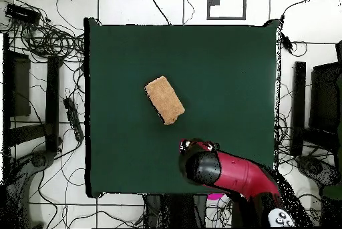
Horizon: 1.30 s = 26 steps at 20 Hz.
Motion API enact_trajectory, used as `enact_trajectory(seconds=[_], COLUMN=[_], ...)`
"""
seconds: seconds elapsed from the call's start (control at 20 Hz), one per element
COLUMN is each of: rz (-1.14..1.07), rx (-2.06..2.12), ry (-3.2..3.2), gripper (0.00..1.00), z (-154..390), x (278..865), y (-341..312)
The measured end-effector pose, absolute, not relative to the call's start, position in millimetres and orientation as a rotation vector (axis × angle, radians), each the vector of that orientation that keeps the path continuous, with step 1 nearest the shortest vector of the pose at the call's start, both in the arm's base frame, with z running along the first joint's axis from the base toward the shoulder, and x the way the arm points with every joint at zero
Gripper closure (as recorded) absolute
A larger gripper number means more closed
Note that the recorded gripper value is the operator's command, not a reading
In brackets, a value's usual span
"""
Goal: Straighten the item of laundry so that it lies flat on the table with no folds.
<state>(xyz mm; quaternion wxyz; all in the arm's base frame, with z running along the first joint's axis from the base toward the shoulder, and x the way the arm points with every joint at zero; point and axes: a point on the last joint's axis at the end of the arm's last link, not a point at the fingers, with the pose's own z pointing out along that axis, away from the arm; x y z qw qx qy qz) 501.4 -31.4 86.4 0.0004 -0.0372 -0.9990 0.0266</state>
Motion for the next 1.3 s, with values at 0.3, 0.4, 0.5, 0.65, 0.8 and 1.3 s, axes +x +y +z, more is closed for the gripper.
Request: enact_trajectory(seconds=[0.3,0.4,0.5,0.65,0.8,1.3], rz=[0.089,0.089,0.087,0.081,0.075,0.059], rx=[-0.096,-0.080,-0.066,-0.036,-0.014,0.057], ry=[-3.120,-3.118,-3.115,-3.109,-3.108,-3.149], gripper=[0.00,0.00,0.00,0.00,0.00,0.00], z=[59,53,48,39,31,-1], x=[510,513,516,518,518,516], y=[-46,-44,-40,-31,-23,14])
